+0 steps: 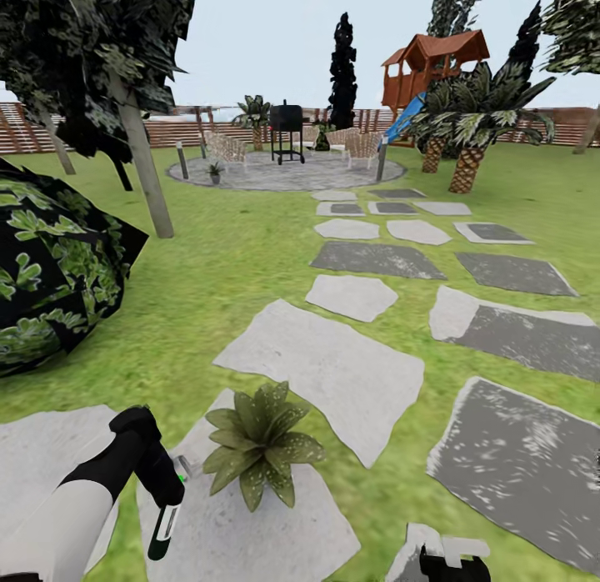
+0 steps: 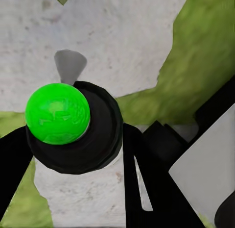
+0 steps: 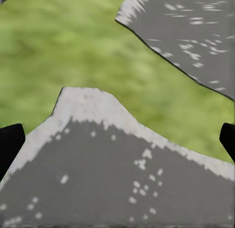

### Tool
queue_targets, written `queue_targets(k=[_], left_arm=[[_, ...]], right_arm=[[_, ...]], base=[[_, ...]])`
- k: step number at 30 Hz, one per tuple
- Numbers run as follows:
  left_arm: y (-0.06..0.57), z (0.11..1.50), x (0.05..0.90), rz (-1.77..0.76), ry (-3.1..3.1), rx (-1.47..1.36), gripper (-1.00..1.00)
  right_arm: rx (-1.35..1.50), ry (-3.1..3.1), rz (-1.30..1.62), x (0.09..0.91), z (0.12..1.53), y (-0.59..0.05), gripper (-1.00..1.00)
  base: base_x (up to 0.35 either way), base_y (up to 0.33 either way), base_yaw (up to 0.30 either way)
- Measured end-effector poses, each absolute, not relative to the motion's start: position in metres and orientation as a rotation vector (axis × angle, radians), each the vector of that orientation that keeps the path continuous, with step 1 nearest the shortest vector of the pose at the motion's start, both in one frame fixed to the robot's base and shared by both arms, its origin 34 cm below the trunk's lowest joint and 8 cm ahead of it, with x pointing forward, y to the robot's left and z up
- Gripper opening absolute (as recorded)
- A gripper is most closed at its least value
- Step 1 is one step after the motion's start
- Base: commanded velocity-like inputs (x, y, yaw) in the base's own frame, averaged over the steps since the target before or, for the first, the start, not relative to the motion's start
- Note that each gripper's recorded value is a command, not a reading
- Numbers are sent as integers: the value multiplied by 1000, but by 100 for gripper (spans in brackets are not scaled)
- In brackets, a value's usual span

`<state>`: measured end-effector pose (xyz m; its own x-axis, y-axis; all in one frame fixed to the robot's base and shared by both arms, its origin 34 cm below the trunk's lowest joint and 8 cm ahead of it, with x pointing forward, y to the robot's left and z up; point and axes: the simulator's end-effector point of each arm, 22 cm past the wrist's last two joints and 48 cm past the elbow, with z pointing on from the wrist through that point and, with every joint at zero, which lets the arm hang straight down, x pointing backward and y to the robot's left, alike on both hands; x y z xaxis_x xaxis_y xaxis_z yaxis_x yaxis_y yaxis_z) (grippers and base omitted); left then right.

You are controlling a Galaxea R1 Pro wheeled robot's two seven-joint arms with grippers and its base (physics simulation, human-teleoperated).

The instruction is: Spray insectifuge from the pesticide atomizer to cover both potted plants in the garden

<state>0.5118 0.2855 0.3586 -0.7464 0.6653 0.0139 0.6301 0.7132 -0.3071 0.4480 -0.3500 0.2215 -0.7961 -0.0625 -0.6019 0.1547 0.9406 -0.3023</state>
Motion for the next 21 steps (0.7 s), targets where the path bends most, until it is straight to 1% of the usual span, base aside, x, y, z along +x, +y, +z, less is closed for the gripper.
queue_targets(k=[6, 9, 12, 19, 21], left_arm=[[285, 356, 511, 436, -2787, -1058, -100], [284, 355, 510, 440, -2784, -1056, -100], [284, 354, 509, 440, -2783, -1055, -100], [283, 353, 509, 446, -2783, -1055, -100], [283, 353, 509, 448, -2783, -1054, -100]], right_arm=[[70, 2458, -450, 446, 219, -349, 100], [72, 2462, -451, 445, 218, -349, 100], [63, 2463, -448, 444, 217, -349, 100], [57, 2463, -448, 445, 217, -350, 100], [62, 2464, -445, 445, 217, -347, 100]], base=[[0, 302, -198], [123, 248, -118], [114, 47, -22], [6, 2, -2], [0, 0, -146]])
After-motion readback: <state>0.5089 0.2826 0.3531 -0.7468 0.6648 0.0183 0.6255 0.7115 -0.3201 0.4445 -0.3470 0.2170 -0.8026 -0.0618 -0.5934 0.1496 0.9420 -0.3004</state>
